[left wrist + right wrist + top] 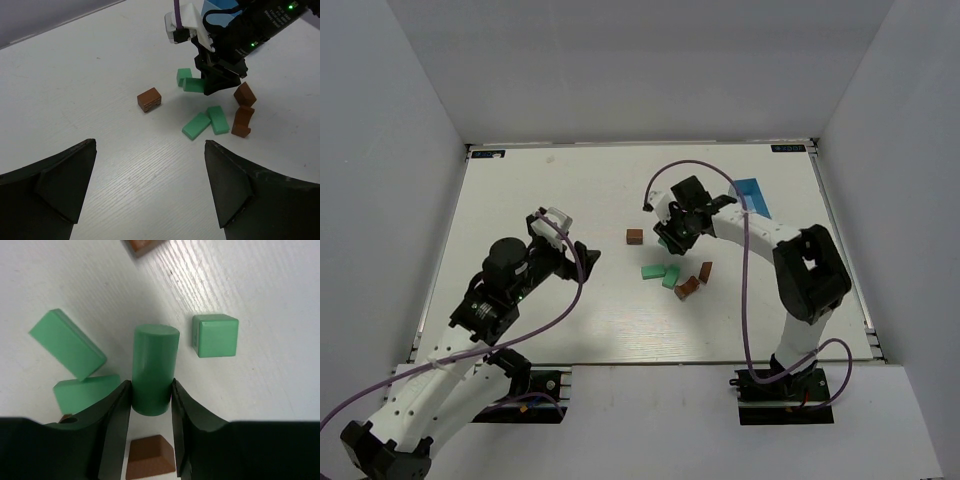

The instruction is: Build the wood block tower

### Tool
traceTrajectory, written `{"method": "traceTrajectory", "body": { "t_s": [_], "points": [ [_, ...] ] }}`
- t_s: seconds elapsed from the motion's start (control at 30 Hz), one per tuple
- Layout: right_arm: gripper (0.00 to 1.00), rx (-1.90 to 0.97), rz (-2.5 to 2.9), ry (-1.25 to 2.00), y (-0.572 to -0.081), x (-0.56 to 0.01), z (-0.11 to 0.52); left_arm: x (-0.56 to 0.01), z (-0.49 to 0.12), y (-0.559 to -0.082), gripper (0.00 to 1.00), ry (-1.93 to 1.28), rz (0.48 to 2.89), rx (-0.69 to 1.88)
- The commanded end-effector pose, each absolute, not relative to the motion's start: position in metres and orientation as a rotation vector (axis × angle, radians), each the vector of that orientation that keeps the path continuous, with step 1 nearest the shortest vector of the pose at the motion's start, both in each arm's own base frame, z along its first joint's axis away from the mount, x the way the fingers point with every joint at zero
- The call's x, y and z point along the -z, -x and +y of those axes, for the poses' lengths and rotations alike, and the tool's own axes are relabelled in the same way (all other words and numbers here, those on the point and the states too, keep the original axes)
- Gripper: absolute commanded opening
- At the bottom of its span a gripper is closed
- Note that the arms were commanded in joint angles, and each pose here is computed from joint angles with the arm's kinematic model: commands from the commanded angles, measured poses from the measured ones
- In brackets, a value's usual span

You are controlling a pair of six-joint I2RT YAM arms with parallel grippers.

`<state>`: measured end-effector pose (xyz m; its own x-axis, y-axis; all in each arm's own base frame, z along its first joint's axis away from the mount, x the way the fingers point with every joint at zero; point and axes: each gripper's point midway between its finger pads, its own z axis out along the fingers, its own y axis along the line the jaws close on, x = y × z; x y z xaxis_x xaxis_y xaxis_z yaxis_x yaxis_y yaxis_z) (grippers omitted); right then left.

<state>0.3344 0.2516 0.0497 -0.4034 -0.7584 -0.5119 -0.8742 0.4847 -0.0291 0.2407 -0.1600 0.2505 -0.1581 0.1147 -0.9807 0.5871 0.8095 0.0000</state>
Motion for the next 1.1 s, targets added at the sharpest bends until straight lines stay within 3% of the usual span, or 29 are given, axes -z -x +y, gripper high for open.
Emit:
{"method": "traceTrajectory", "body": {
  "t_s": [0.0,0.13,0.2,0.27,0.3,0.37,0.6,0.8,1.07],
  "points": [
    [0.06,-0.394,2.123,1.343,-0.333,-0.095,0.260,-0.257,-0.175,-0.244,0.99,-0.449,1.705,0.590],
    [0.05,-0.477,1.998,1.370,-0.322,-0.125,0.267,-0.244,-0.192,-0.252,0.99,-0.404,1.785,0.685],
    [0.03,-0.575,1.906,1.403,-0.306,-0.142,0.275,-0.235,-0.207,-0.258,0.85,-0.374,1.863,0.760],
    [0.00,-0.634,1.827,1.442,-0.294,-0.143,0.279,-0.237,-0.219,-0.264,0.64,-0.356,1.890,0.817],
    [0.00,-0.661,1.736,1.441,-0.289,-0.164,0.283,-0.237,-0.227,-0.264,0.62,-0.339,1.913,0.880],
    [0.00,-0.701,1.650,1.489,-0.275,-0.162,0.284,-0.233,-0.240,-0.272,0.62,-0.324,1.936,0.935],
    [0.00,-0.734,1.386,1.553,-0.243,-0.189,0.284,-0.239,-0.269,-0.277,0.82,-0.298,1.941,1.098],
    [0.00,-0.735,1.357,1.571,-0.240,-0.187,0.288,-0.238,-0.282,-0.276,0.82,-0.321,1.927,1.188],
    [0.00,-0.680,1.282,1.559,-0.238,-0.191,0.292,-0.229,-0.293,-0.266,0.73,-0.344,1.974,1.274]
  ]
}}
